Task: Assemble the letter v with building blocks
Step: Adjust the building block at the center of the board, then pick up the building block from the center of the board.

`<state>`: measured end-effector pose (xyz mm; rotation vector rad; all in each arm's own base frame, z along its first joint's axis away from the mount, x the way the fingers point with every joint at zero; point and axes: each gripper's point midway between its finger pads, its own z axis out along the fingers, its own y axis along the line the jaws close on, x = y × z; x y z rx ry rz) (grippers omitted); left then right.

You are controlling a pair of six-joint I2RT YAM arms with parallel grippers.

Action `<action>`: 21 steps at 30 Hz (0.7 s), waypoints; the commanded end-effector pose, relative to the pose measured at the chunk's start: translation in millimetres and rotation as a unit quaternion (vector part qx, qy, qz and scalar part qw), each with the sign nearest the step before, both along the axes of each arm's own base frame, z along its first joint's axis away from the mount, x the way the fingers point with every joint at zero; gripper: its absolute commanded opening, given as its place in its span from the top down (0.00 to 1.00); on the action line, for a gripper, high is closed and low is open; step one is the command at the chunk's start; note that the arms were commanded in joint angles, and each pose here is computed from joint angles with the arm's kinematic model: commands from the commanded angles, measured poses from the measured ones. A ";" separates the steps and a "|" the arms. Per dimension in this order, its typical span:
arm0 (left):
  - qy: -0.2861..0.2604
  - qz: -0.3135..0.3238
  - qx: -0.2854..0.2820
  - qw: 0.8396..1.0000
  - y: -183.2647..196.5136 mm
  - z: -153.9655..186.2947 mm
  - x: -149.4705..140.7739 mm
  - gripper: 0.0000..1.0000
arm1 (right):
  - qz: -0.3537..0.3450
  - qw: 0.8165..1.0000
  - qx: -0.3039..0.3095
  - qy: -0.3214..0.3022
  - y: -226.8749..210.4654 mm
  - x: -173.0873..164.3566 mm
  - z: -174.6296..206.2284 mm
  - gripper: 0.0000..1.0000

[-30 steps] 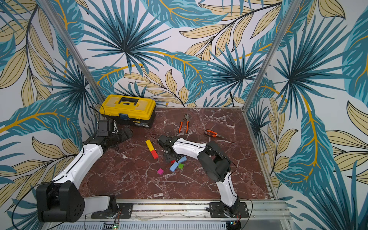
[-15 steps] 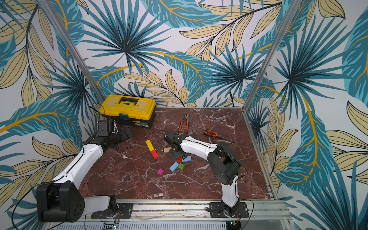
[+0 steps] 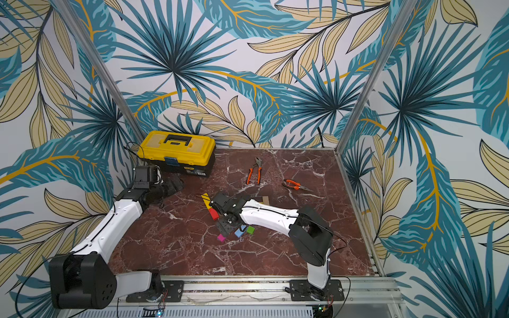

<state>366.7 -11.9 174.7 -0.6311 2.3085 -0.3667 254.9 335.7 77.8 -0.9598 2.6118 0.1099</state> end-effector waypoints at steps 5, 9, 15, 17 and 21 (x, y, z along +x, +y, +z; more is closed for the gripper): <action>-0.009 0.007 0.005 1.000 5.0 3.9 -4.9 0.01 | 0.056 0.998 0.008 0.038 15.5 -28.0 -17.1 0.11; -0.008 0.009 0.006 1.000 6.1 3.1 -6.2 0.01 | 0.065 0.997 0.002 0.046 19.4 -35.1 -25.6 0.13; -0.009 0.009 0.006 1.000 5.8 3.5 -7.0 0.01 | 0.073 0.996 -0.009 0.052 24.8 -42.2 -39.3 0.14; -0.008 0.009 0.007 1.000 5.9 2.7 -7.4 0.01 | 0.071 0.996 -0.008 0.055 26.6 -43.3 -43.0 0.15; -0.009 0.011 0.008 1.000 6.6 3.1 -7.3 0.01 | 0.072 0.996 -0.007 0.057 29.1 -43.5 -47.6 0.16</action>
